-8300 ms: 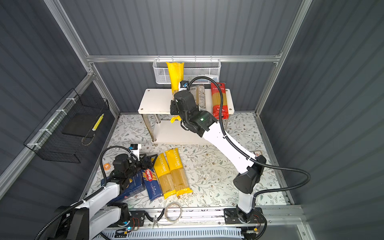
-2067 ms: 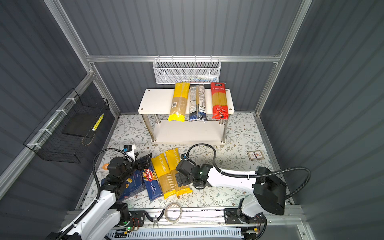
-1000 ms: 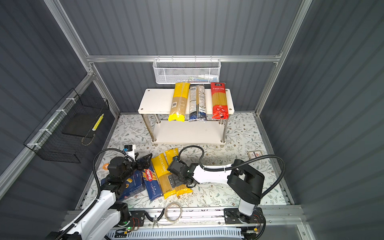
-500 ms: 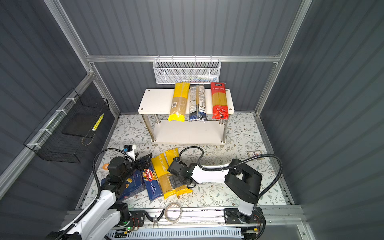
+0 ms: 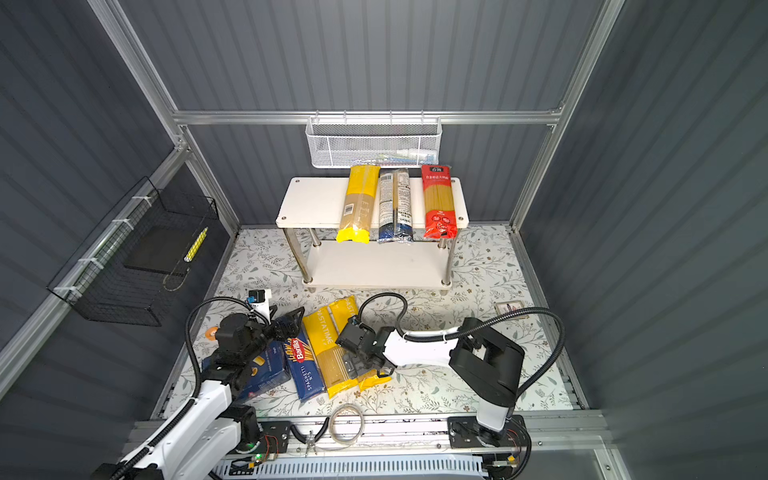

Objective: Place and organize the pasta boxes and bags onto the shelf
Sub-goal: 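Lower the right gripper onto the PASTATIME bag nearest the robot, then close the right gripper around the end of the yellow PASTATIME bag, then lift the yellow PASTATIME bag upright off the table with the right gripper, then carry the yellow bag up toward the top shelf beside the other yellow bag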

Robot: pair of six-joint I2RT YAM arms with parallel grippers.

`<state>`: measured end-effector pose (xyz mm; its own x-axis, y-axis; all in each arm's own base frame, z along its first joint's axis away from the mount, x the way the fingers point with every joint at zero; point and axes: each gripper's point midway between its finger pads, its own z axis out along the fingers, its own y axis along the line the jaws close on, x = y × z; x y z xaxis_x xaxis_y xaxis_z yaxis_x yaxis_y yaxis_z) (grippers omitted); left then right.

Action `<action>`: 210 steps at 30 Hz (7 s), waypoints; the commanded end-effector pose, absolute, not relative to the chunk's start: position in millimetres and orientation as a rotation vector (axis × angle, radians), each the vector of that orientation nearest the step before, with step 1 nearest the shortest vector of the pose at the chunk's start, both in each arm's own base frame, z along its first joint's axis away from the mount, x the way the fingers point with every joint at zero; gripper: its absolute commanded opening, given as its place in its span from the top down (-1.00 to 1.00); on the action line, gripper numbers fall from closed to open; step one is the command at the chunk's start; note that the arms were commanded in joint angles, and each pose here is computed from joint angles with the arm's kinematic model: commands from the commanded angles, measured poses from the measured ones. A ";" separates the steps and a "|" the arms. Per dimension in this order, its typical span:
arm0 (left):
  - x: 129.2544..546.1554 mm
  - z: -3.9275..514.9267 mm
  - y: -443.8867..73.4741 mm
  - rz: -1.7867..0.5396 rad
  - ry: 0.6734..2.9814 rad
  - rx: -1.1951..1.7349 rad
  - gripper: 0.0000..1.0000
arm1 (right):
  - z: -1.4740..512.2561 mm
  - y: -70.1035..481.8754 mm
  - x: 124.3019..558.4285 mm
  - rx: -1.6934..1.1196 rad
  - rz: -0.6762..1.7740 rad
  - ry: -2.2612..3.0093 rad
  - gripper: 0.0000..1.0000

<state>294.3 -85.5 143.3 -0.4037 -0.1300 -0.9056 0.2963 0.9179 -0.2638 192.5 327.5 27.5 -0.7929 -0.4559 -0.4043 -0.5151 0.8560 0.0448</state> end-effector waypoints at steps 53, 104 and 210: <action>295.4 155.4 -84.5 -0.444 1.900 0.132 -0.99 | -0.8 348.7 182.9 -0.749 0.326 2.778 -0.68; 298.7 152.6 -84.6 -0.443 1.921 0.127 -0.99 | 46.2 356.7 196.9 -0.671 0.409 2.677 0.29; 297.0 152.9 -83.7 -0.442 1.921 0.120 -0.99 | 456.3 453.7 319.1 -0.487 0.831 1.790 0.49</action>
<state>294.9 -81.8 139.9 -0.4172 -0.1294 -0.8996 0.2724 0.9265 -0.2596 306.3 468.2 378.6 -0.4729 -0.1391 -0.8701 -0.6795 0.6862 0.2596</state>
